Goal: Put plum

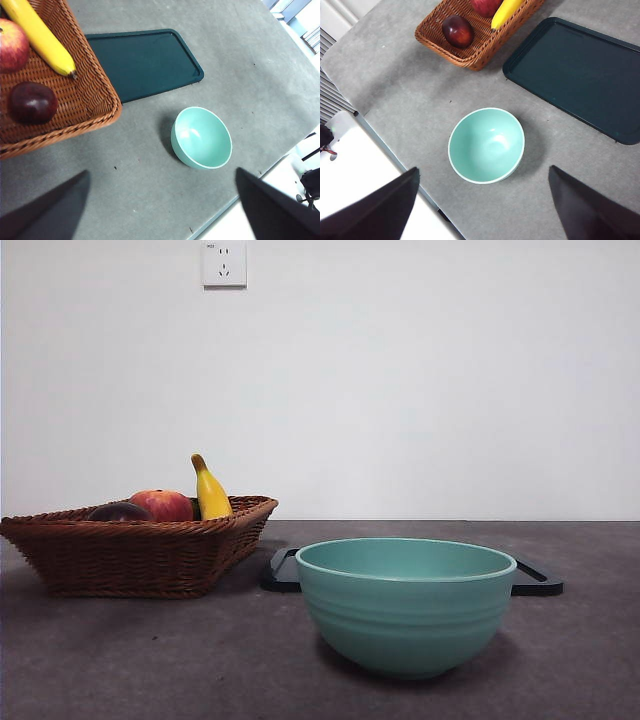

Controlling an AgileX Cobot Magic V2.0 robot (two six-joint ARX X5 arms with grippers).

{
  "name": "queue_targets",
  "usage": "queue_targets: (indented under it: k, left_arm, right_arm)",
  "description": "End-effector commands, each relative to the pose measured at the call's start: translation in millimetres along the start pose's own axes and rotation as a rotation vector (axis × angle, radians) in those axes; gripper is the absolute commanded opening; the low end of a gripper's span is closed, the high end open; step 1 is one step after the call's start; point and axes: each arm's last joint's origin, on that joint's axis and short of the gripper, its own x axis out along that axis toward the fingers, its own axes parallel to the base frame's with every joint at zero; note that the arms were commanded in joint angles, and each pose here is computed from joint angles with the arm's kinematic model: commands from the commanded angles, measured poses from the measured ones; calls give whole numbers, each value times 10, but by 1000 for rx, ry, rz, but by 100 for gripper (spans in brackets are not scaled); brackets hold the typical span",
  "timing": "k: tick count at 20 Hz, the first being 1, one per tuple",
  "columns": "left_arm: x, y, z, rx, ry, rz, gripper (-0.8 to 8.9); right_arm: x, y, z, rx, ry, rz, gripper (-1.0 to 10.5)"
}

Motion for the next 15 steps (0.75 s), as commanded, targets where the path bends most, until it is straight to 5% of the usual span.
queue_targets:
  k: [1,15]
  left_arm:
    - [-32,-24,58,39,-24,3,500]
    - [569,381,512,26,25,219,499]
  right_arm:
    - [-23,17,49,-16,-15,4,424]
    - [-23,17,48,-9,-15,4,424]
